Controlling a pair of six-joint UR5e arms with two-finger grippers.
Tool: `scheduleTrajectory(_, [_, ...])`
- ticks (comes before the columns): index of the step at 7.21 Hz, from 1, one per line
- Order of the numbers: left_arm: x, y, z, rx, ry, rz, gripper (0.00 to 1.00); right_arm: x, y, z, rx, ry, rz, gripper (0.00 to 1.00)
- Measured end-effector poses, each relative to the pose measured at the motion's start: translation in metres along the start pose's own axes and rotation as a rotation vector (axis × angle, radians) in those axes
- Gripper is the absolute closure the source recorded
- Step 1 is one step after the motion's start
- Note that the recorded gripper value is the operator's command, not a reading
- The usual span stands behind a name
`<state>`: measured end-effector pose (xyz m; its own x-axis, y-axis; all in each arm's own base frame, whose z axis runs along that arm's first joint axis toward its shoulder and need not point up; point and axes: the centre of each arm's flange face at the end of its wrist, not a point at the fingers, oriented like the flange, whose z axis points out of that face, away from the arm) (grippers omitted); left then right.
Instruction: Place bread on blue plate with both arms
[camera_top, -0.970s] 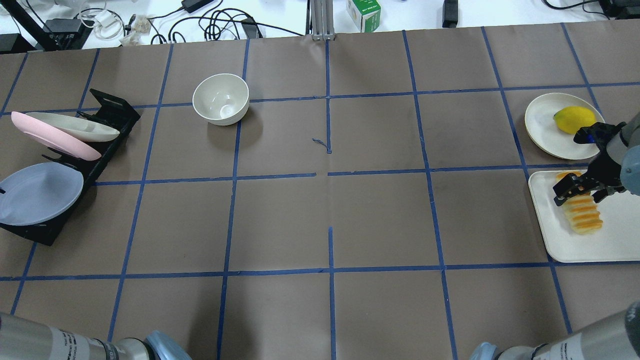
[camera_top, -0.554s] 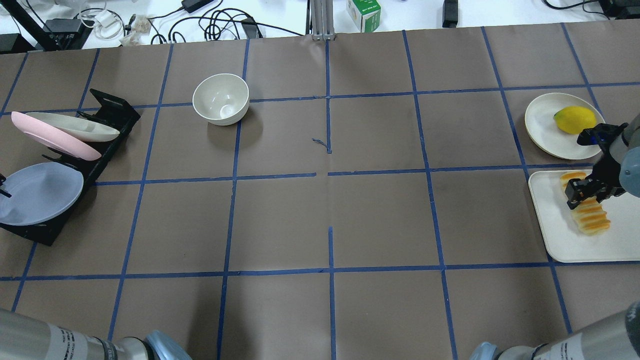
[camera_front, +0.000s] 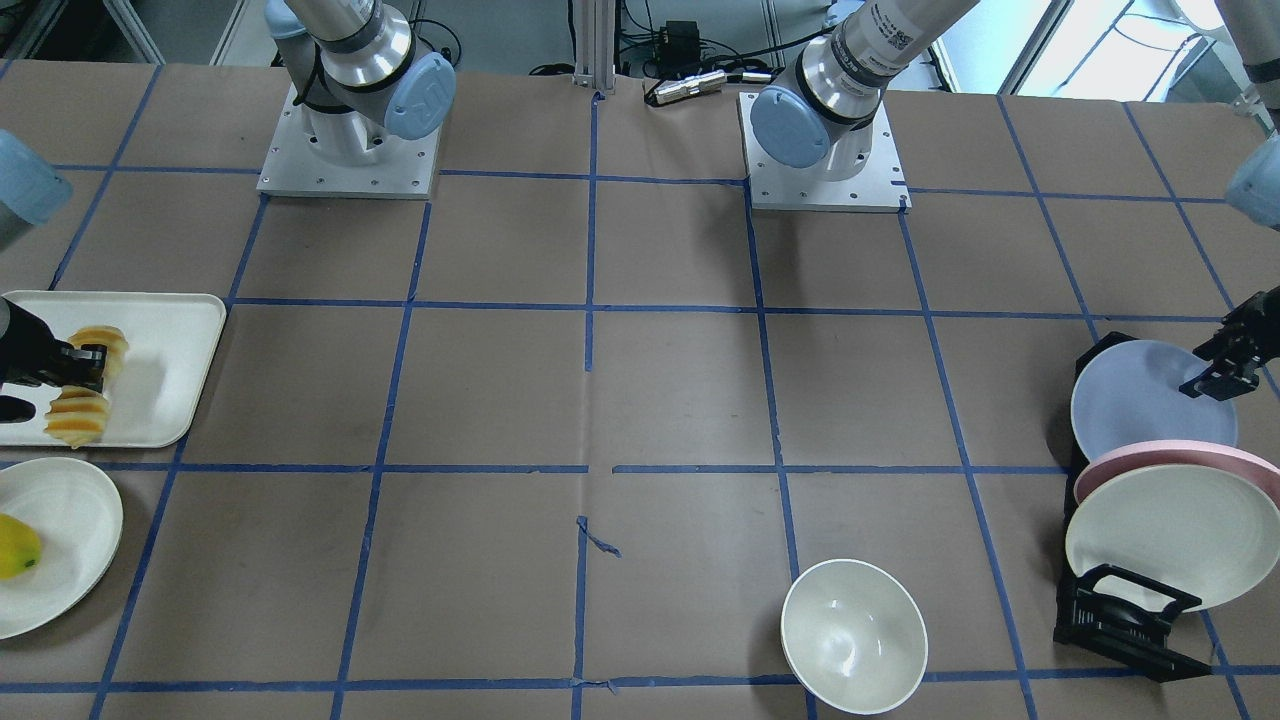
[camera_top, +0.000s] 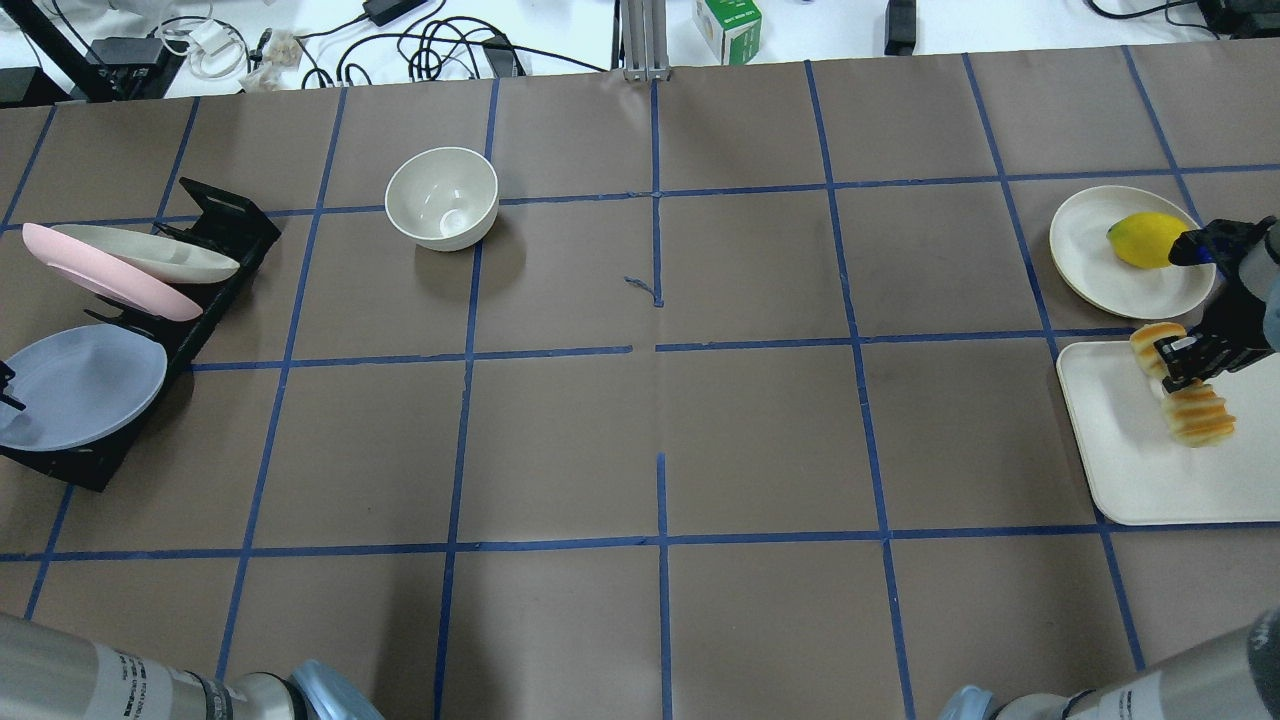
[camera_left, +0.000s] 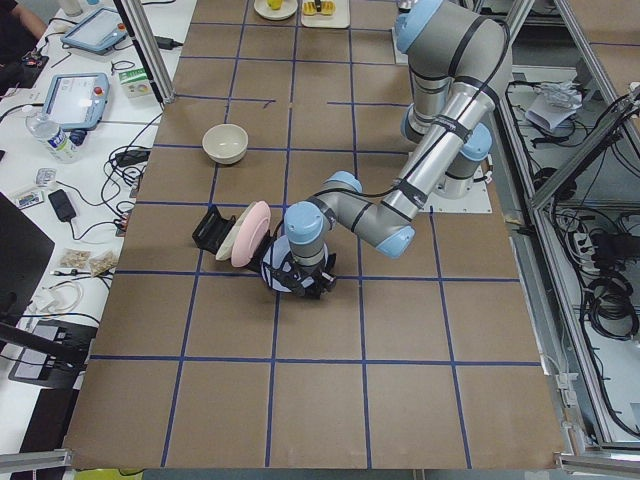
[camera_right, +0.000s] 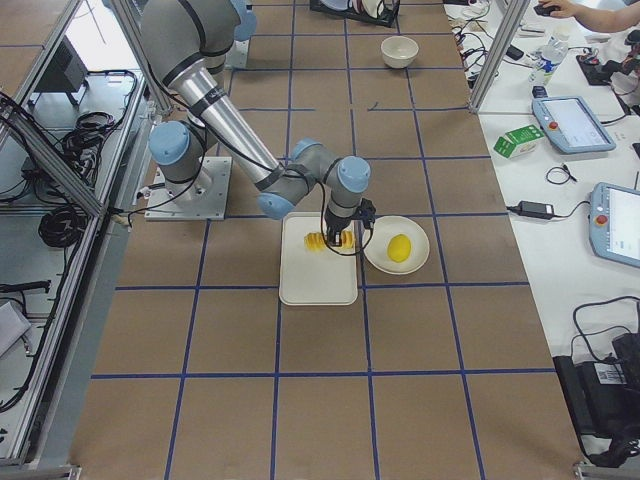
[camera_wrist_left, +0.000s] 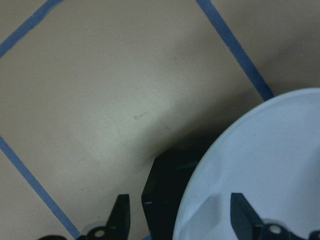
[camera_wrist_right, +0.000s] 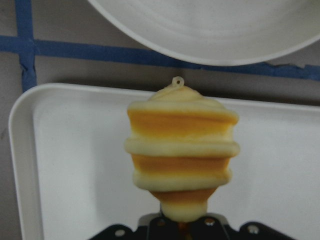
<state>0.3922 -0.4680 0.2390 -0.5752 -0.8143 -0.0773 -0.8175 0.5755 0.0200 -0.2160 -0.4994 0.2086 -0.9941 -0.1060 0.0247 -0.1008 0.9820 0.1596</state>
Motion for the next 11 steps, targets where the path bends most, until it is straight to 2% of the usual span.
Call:
scheduleTrajectory(4, [-0.005,0.0,-0.005,-0.001,-0.001,-0.009,1.0,0.005,-0.02,-0.051,0.019,-0.003,-0.026,1.0])
scheduleTrajectory(7, [-0.012,0.006,-0.015,-0.029,-0.008,-0.015,1.0,-0.023,-0.048,-0.122,0.01,-0.016,-0.044,1.0])
scheduleTrajectory(10, [-0.027,0.014,-0.045,-0.055,-0.026,-0.026,1.0,-0.055,-0.072,-0.186,0.02,-0.009,-0.028,1.0])
scheduleTrajectory(11, [-0.032,0.018,-0.061,-0.049,-0.043,-0.027,1.0,-0.06,-0.077,-0.196,0.022,-0.008,-0.016,1.0])
